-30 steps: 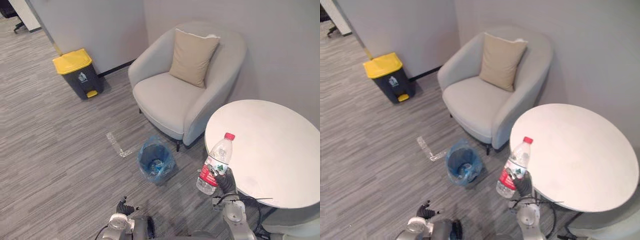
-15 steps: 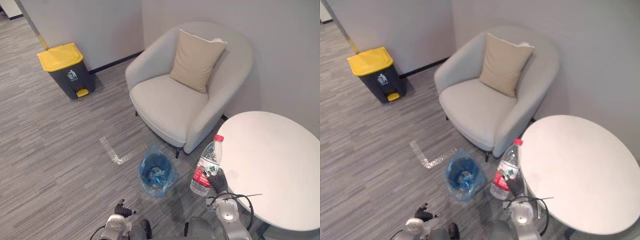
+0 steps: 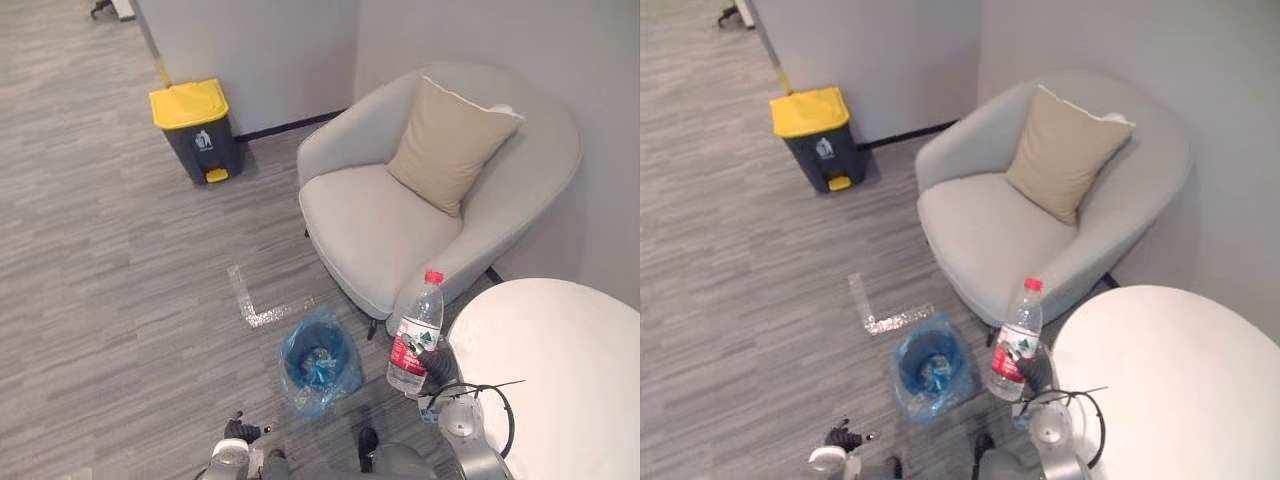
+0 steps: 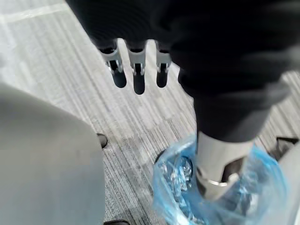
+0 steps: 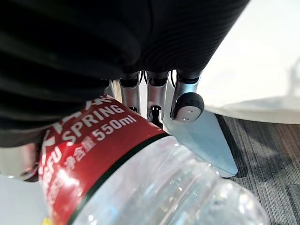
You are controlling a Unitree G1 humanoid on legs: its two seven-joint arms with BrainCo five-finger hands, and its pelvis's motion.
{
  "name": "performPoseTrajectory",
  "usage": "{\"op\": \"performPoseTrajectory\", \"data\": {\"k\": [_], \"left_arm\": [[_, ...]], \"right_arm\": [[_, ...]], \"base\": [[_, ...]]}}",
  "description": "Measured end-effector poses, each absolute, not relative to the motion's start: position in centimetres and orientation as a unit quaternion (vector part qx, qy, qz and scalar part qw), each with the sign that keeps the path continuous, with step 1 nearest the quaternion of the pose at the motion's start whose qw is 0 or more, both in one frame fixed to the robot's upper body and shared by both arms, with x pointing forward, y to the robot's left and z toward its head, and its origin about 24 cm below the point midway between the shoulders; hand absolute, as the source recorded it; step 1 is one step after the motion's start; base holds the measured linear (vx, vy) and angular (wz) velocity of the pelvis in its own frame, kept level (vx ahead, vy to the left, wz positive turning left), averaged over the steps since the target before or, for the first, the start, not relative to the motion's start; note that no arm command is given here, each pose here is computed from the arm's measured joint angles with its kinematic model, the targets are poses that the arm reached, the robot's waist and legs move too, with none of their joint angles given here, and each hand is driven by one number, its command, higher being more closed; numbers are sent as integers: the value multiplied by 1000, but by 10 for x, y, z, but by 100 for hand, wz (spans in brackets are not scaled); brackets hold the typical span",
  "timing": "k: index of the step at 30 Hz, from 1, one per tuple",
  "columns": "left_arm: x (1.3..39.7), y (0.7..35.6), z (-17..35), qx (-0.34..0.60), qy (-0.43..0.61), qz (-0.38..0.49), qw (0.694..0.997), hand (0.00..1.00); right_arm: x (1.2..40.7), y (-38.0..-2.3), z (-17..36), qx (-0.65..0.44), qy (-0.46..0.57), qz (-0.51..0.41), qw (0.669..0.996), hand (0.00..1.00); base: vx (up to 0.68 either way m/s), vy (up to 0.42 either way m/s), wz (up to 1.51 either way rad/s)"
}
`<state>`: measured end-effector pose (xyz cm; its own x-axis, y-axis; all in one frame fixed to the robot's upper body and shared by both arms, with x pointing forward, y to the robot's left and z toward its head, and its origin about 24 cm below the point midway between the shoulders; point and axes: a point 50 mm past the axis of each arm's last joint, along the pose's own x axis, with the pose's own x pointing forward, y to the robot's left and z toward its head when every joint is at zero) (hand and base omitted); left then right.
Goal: Gather rubbish on tea table into small bin, then transfer packed bag to large trash can.
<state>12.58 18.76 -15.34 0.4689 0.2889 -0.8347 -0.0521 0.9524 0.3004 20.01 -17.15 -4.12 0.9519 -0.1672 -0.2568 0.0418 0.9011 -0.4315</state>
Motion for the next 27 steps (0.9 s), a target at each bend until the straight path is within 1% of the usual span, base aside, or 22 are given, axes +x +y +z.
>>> {"op": "performPoseTrajectory", "data": {"k": [3, 4, 7, 11, 16, 20, 24, 27], "left_arm": [[143, 189, -147, 111, 484, 111, 861, 0], [154, 189, -142, 107, 467, 121, 869, 0], [182, 187, -128, 91, 426, 134, 890, 0], [208, 181, -113, 72, 384, 147, 909, 0], [247, 175, -84, 50, 318, 155, 934, 0], [281, 164, -52, 19, 247, 155, 956, 0], [298, 151, -29, -16, 199, 145, 969, 0], [304, 147, -17, -28, 170, 149, 974, 0]], "right_arm": [[217, -158, -30, -229, 108, -20, 967, 100], [230, -151, -19, -236, 78, -4, 969, 100], [259, -137, 0, -256, 31, 18, 966, 100], [276, -125, 17, -275, -9, 28, 961, 100], [304, -129, 52, -299, -63, -4, 952, 100], [330, -135, 93, -300, -120, -56, 944, 100], [346, -136, 132, -285, -174, -98, 937, 100], [354, -133, 157, -274, -211, -118, 931, 100]], "base": [[-90, 34, 49], [-134, 11, 45], [-219, -4, 37], [-187, -19, 20], [-84, -2, 14], [-23, 37, 14], [23, 37, 9], [4, 2, 1]]}}
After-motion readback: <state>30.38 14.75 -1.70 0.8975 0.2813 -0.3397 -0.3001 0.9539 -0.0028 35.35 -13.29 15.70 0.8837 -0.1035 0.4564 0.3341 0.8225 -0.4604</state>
